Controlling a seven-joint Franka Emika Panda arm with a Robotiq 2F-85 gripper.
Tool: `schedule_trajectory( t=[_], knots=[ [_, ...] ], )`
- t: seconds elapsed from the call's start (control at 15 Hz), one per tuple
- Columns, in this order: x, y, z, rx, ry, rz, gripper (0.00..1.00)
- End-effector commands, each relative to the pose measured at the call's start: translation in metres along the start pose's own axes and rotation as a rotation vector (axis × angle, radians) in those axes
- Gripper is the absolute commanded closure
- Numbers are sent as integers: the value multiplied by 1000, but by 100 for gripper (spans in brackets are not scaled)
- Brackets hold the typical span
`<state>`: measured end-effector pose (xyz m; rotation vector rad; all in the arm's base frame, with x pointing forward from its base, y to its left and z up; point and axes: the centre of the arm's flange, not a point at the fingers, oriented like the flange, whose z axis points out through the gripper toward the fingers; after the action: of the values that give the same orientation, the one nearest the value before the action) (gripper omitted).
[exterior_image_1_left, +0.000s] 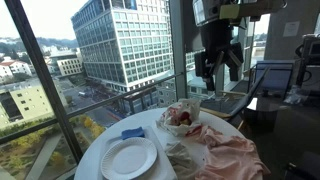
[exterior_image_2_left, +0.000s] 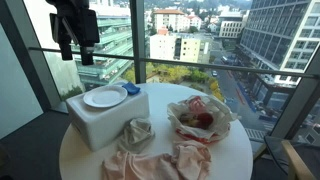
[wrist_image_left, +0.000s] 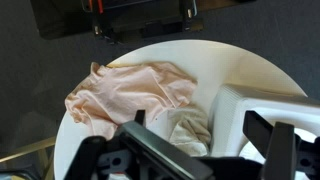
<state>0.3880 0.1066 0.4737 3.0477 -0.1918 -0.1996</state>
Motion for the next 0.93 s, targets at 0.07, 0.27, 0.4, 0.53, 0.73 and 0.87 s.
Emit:
schedule_trajectory(
  t=[0.07, 0.27, 0.4, 0.53, 0.73, 0.87],
  knots=[
    [1, 0, -3, 2, 7, 0, 0],
    [0, 0, -5, 3, 11, 0, 0],
    [0, 0, -5, 3, 11, 0, 0],
    [3, -1, 4, -1, 14, 4, 0],
    [8, -10, 58, 75, 52, 96, 0],
    [5, -16, 100, 131, 48, 134, 0]
  ],
)
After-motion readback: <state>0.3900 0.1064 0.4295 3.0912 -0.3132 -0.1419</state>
